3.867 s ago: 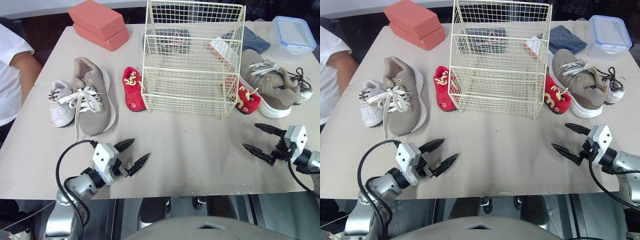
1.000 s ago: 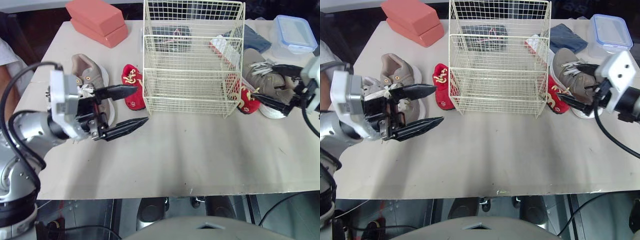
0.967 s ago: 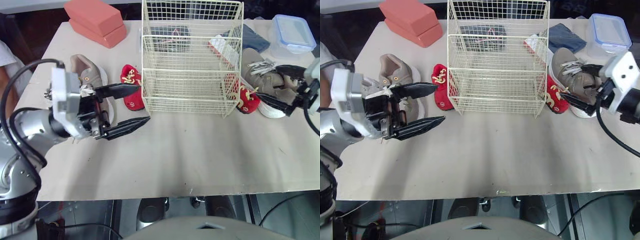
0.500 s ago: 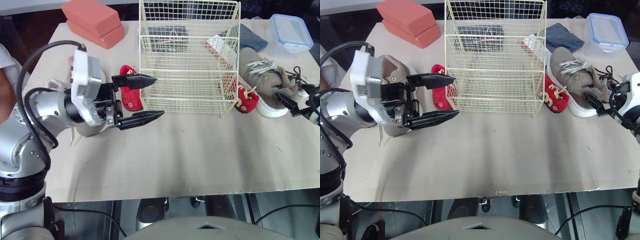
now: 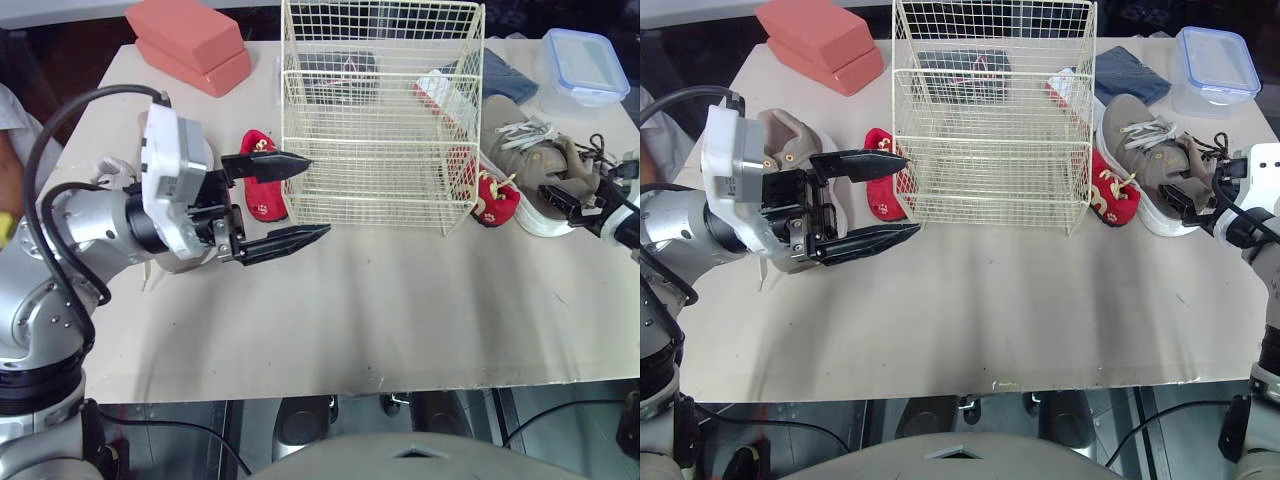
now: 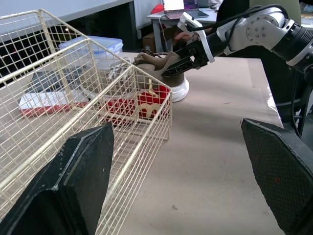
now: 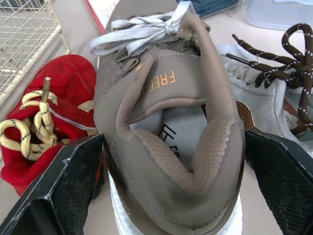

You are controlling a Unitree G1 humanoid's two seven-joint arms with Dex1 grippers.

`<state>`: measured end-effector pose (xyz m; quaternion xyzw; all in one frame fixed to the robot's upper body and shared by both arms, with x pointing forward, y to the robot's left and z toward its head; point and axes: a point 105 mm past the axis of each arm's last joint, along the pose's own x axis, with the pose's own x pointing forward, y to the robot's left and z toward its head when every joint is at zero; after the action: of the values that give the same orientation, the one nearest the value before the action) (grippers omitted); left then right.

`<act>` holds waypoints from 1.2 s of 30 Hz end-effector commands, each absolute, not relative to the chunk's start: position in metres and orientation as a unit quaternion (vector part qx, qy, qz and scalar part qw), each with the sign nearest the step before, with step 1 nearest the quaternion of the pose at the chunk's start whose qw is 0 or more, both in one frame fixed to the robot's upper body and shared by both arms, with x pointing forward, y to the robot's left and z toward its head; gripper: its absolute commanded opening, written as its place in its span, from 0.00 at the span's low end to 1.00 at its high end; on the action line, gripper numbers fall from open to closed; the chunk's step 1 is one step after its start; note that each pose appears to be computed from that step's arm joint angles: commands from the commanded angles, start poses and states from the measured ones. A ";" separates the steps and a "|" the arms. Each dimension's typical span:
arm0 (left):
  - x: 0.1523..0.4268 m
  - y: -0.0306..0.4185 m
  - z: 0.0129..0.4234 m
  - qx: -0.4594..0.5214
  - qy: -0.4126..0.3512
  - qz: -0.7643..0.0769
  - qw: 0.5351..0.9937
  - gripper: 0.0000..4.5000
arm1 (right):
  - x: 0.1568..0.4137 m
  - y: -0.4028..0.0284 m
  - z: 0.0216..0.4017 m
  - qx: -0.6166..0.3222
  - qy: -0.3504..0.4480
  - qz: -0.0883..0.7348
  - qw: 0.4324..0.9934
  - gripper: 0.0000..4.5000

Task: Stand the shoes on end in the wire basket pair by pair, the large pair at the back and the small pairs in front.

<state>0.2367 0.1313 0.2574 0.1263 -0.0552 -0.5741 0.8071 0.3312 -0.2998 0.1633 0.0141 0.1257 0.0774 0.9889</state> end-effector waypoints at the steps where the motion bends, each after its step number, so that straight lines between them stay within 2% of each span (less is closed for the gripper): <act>1: 0.232 0.128 0.266 0.137 -0.075 -0.580 0.800 1.00 | 0.328 -0.305 0.156 0.025 0.150 0.076 0.985 0.65; 6: 0.233 0.127 0.265 0.136 -0.076 -0.583 0.797 1.00 | 0.327 -0.305 0.152 0.019 0.155 0.077 0.985 0.19; 9: 0.234 0.127 0.266 0.136 -0.077 -0.585 0.796 1.00 | 0.328 -0.306 0.154 0.019 0.143 0.076 0.987 0.00; 13: 0.236 0.128 0.266 0.137 -0.079 -0.585 0.795 1.00 | 0.330 -0.307 0.168 0.011 0.096 0.078 0.992 0.00; 19: 0.238 0.130 0.266 0.139 -0.082 -0.585 0.795 1.00 | 0.329 -0.309 0.210 -0.015 -0.010 0.080 0.997 0.00; 25: 0.241 0.132 0.269 0.144 -0.086 -0.584 0.795 1.00 | 0.322 -0.312 0.273 -0.027 -0.170 0.056 0.983 0.00; 28: 0.243 0.134 0.270 0.147 -0.087 -0.583 0.794 1.00 | 0.313 -0.297 0.307 -0.038 -0.254 0.087 0.963 0.00; 31: 0.245 0.137 0.271 0.149 -0.088 -0.582 0.794 1.00 | 0.299 -0.268 0.335 -0.065 -0.328 0.152 0.930 0.00; 36: 0.251 0.154 0.278 0.139 -0.097 -0.565 0.807 1.00 | 0.284 -0.205 0.342 -0.200 -0.357 0.281 0.868 0.00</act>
<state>0.2512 0.1432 0.2612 0.1264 -0.0623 -0.5806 0.8019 0.3020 -0.2316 0.3257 -0.1330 -0.3143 0.2336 0.9104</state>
